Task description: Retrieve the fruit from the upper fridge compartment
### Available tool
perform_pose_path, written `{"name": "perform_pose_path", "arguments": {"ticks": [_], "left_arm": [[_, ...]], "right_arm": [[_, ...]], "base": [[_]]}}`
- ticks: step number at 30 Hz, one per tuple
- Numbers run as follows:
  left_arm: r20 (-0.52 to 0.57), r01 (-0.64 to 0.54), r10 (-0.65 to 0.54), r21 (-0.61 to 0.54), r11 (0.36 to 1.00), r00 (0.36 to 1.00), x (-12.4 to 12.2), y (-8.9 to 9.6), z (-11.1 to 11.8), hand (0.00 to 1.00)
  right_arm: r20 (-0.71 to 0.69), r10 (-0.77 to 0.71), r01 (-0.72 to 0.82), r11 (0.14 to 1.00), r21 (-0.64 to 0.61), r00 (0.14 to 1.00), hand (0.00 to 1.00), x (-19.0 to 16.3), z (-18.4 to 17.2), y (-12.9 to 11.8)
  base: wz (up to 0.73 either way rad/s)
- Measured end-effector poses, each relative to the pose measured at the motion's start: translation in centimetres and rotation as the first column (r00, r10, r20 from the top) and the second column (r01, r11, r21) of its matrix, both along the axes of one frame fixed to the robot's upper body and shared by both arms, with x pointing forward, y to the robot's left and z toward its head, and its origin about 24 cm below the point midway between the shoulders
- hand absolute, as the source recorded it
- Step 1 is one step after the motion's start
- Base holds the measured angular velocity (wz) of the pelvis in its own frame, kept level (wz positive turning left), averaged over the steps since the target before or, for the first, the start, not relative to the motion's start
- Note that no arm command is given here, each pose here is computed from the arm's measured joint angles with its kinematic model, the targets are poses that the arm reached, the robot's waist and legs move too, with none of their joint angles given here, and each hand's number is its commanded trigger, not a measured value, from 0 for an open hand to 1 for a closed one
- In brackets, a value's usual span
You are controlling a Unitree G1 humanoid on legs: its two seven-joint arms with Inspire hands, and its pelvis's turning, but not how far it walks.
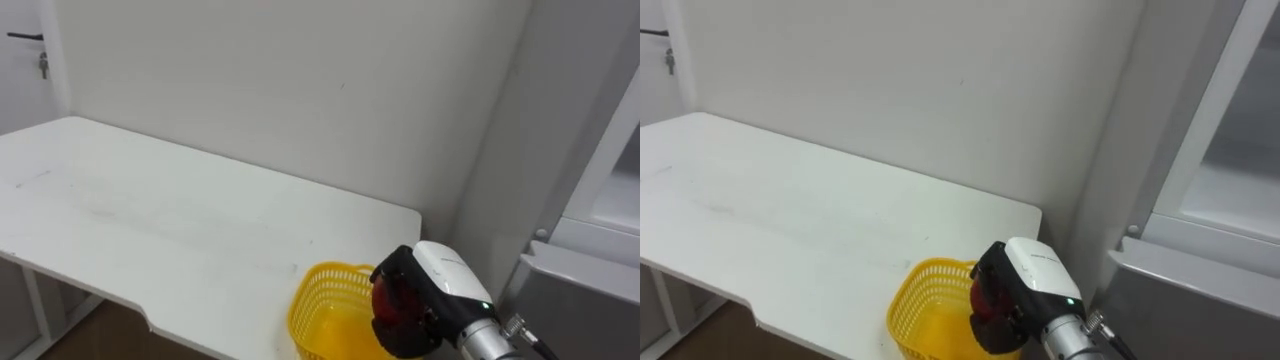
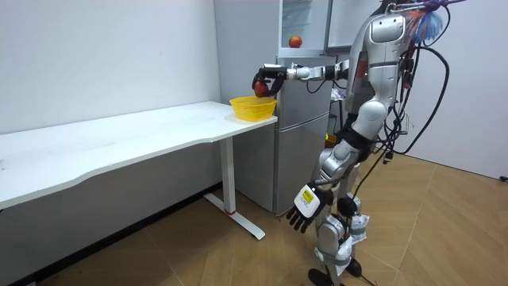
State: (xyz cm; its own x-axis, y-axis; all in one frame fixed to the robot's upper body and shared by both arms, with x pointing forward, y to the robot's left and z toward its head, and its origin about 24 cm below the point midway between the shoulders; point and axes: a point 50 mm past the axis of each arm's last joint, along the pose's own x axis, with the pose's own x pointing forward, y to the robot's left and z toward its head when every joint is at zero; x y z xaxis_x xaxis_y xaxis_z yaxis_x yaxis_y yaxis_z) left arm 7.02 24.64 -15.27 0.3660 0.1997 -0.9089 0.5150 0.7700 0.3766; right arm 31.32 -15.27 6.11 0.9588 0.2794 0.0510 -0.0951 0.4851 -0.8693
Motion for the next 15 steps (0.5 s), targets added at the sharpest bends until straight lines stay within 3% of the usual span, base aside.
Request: {"name": "perform_pose_path", "arguments": {"ticks": [1, 3, 4, 5, 15], "left_arm": [[-0.003, 0.006, -0.006, 0.004, 1.0, 1.0, 0.0, 0.0, 0.0, 0.0], [-0.007, 0.007, -0.007, 0.007, 1.0, 1.0, -0.1, 0.0, 0.0, 0.0], [-0.012, 0.005, -0.005, 0.007, 1.0, 1.0, -0.2, 0.1, -0.1, 0.0], [-0.017, 0.004, -0.004, 0.008, 1.0, 1.0, -0.4, 0.1, -0.1, 0.0], [-0.042, 0.015, -0.014, 0.017, 1.0, 0.999, -0.8, 0.2, -0.3, 0.0]], "right_arm": [[-0.007, -0.003, 0.003, 1.0, -0.002, 1.0, 0.97, 0.0, -0.2, -0.1], [-0.029, -0.016, 0.016, 1.0, -0.009, 0.999, 0.77, 0.0, -0.7, -0.4], [-0.046, -0.026, 0.026, 1.0, -0.014, 0.999, 0.07, 0.0, -1.1, -0.6], [-0.062, -0.036, 0.035, 0.999, -0.019, 0.997, 0.0, 0.0, -1.5, -0.9], [-0.059, -0.04, 0.04, 0.999, -0.011, 0.997, 0.0, 0.0, -1.7, -0.8]], "base": [[0.0], [0.0], [0.0], [0.0], [0.01]]}}
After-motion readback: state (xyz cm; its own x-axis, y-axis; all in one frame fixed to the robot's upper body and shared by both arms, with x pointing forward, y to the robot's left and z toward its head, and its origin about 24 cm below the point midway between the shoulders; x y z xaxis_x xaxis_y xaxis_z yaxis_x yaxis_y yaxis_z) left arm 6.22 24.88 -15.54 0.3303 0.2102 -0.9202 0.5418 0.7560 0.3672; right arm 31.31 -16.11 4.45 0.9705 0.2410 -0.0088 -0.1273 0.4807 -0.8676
